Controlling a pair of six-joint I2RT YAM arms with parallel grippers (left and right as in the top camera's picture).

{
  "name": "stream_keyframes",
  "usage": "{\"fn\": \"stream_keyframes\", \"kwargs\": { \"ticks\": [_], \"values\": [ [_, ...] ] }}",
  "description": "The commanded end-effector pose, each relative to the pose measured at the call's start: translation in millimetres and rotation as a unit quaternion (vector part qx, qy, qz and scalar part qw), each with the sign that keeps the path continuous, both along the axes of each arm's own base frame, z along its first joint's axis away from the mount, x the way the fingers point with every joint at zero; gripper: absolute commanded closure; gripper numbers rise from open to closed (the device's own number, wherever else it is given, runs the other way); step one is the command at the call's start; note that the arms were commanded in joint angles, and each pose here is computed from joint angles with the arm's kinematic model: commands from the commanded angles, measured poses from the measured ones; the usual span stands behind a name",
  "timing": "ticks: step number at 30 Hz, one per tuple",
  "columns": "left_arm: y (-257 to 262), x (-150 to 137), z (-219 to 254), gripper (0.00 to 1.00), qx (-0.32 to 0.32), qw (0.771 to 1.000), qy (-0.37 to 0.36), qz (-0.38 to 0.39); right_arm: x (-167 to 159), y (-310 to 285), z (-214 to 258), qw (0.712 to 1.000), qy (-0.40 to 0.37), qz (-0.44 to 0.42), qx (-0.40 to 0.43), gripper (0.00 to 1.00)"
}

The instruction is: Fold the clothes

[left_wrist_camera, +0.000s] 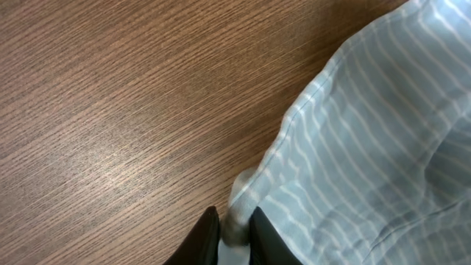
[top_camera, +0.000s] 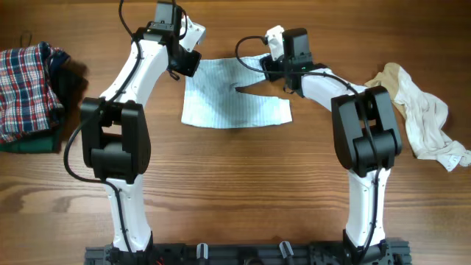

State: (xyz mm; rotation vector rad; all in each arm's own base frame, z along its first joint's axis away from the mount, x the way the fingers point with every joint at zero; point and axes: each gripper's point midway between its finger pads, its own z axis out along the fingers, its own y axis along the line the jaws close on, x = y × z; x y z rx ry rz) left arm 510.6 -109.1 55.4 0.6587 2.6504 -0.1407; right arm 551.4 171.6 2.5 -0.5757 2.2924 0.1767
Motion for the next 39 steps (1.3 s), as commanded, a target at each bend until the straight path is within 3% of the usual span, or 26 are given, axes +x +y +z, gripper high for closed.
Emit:
{"fn": "stream_keyframes", "kwargs": {
  "ticks": [1,7,9,14,21,39],
  "values": [
    [-3.2,0.3,14.5,0.86,-0.004,1.000,-0.014,-0.004,-8.4,-9.6,-24.0,0.999,0.038,-0.012,0.000,0.61],
    [-3.2,0.3,14.6,0.86,-0.004,1.000,-0.014,-0.004,-3.1,-11.9,-18.1,1.000,0.026,-0.015,0.003,0.90],
    [-3.2,0.4,14.6,0.86,-0.004,1.000,-0.014,-0.004,0.4,-11.0,-10.7,1.000,0.018,-0.015,0.005,0.96],
    [-3.6,2.8,15.9,0.92,-0.005,1.000,-0.019,-0.004,9.3,-8.7,34.6,1.000,-0.018,-0.015,0.015,0.96],
    [-4.8,5.2,17.2,0.94,-0.008,1.000,-0.025,-0.005,-4.2,-11.2,72.1,1.000,-0.012,-0.012,0.014,0.96],
    [-10.1,1.2,35.4,0.96,-0.027,0.999,-0.032,-0.011,-44.7,19.0,83.2,0.996,0.018,0.088,-0.023,0.96]
  ]
}}
